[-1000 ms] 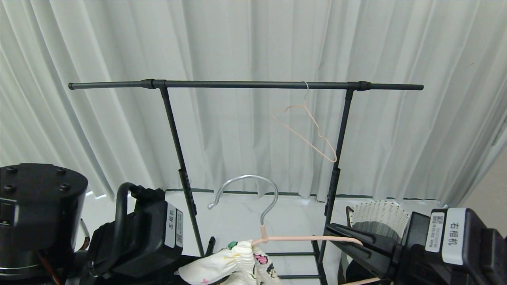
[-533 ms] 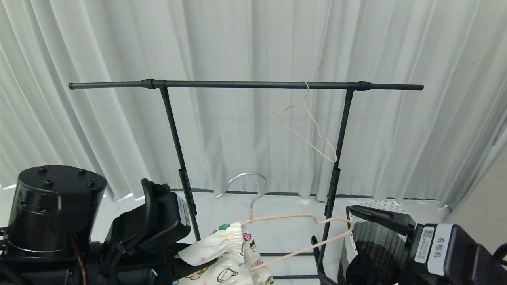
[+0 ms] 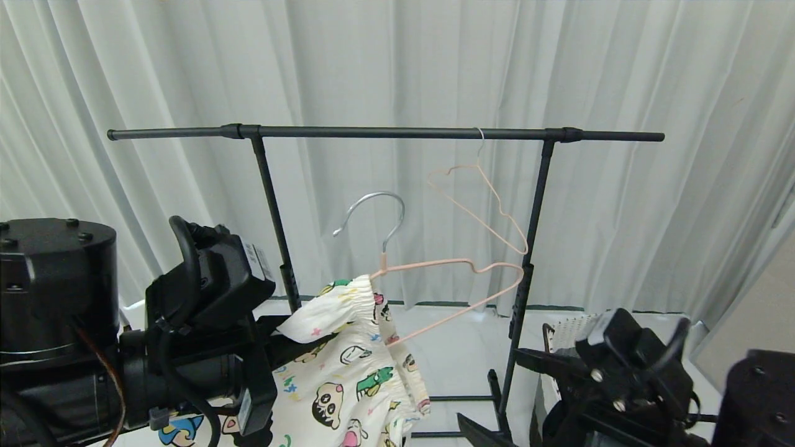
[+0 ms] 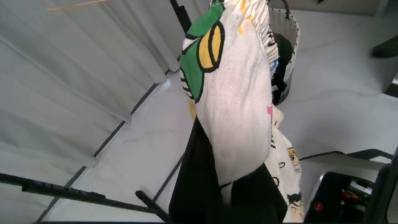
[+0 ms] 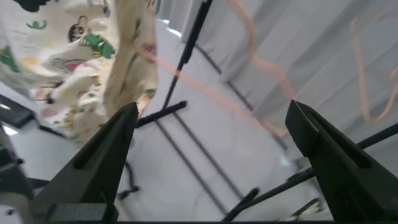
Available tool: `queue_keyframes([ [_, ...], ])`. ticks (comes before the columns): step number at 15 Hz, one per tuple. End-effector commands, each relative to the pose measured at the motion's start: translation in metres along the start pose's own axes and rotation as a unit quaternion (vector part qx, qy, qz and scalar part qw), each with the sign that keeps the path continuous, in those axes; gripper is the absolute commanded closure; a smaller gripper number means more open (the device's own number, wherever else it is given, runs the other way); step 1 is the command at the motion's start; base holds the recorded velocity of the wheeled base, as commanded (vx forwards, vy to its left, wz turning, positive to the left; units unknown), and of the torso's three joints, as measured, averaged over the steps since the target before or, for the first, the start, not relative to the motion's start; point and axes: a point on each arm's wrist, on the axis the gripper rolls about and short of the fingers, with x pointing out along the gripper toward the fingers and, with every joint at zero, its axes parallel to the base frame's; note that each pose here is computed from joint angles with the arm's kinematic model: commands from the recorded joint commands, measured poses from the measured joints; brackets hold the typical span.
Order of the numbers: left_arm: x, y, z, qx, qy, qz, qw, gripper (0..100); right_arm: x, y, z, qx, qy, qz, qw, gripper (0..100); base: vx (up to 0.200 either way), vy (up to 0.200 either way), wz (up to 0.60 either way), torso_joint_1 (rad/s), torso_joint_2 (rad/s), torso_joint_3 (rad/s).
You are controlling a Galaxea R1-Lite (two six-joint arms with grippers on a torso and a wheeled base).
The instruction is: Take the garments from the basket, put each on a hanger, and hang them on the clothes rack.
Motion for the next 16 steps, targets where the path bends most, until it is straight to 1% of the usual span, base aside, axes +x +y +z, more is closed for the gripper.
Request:
queue_keyframes([
  [1, -0.003, 0.000, 0.002, 0.002, -0.006, 0.003, 1.0000, 100, 0.037, 0.006, -0.006, 0.047, 0.024, -0.013, 0.9985, 0, 0.000, 0.000, 0.00, 0.000, 0.00, 0.000],
  [2, -0.005, -0.001, 0.004, 0.005, -0.012, 0.003, 0.9999, 100, 0.045, 0.006, -0.012, 0.060, 0.036, -0.019, 0.9974, 0, 0.000, 0.000, 0.00, 0.000, 0.00, 0.000],
  [3, -0.008, -0.001, 0.006, 0.007, -0.019, 0.005, 0.9998, 100, 0.051, 0.003, -0.019, 0.063, 0.049, -0.028, 0.9965, 0, 0.000, 0.000, 0.00, 0.000, 0.00, 0.000],
  [4, -0.010, -0.002, 0.008, 0.009, -0.023, 0.006, 0.9997, 100, 0.053, 0.002, -0.021, 0.066, 0.053, -0.031, 0.9959, 0, 0.000, 0.000, 0.00, 0.000, 0.00, 0.000],
  [5, -0.016, -0.002, 0.012, 0.013, -0.035, 0.011, 0.9992, 100, 0.060, -0.003, -0.022, 0.088, 0.051, -0.051, 0.9935, 0, 0.000, 0.000, 0.00, 0.000, 0.00, 0.000],
  [6, -0.019, -0.002, 0.013, 0.015, -0.041, 0.013, 0.9990, 100, 0.065, -0.006, -0.024, 0.093, 0.049, -0.072, 0.9919, 0, 0.000, 0.000, 0.00, 0.000, 0.00, 0.000],
  [7, -0.022, -0.003, 0.015, 0.017, -0.046, 0.014, 0.9987, 100, 0.067, -0.007, -0.026, 0.091, 0.050, -0.084, 0.9911, 0, 0.000, 0.000, 0.00, 0.000, 0.00, 0.000],
  [9, -0.025, -0.008, 0.017, 0.023, -0.058, 0.001, 0.9981, 100, 0.070, -0.006, -0.029, 0.088, 0.056, -0.086, 0.9908, 0, 0.000, 0.000, 0.00, 0.000, 0.00, 0.000],
  [13, -0.025, -0.012, 0.016, 0.025, -0.058, -0.008, 0.9980, 100, 0.070, -0.006, -0.035, 0.080, 0.080, -0.092, 0.9893, 0, 0.000, 0.000, 0.00, 0.000, 0.00, 0.000],
  [14, -0.025, -0.015, 0.017, 0.027, -0.061, -0.017, 0.9976, 100, 0.070, -0.007, -0.037, 0.078, 0.088, -0.095, 0.9885, 0, 0.000, 0.000, 0.00, 0.000, 0.00, 0.000],
  [16, -0.024, -0.017, 0.018, 0.030, -0.063, -0.022, 0.9973, 100, 0.070, -0.008, -0.042, 0.070, 0.104, -0.116, 0.9854, 0, 0.000, 0.000, 0.00, 0.000, 0.00, 0.000],
])
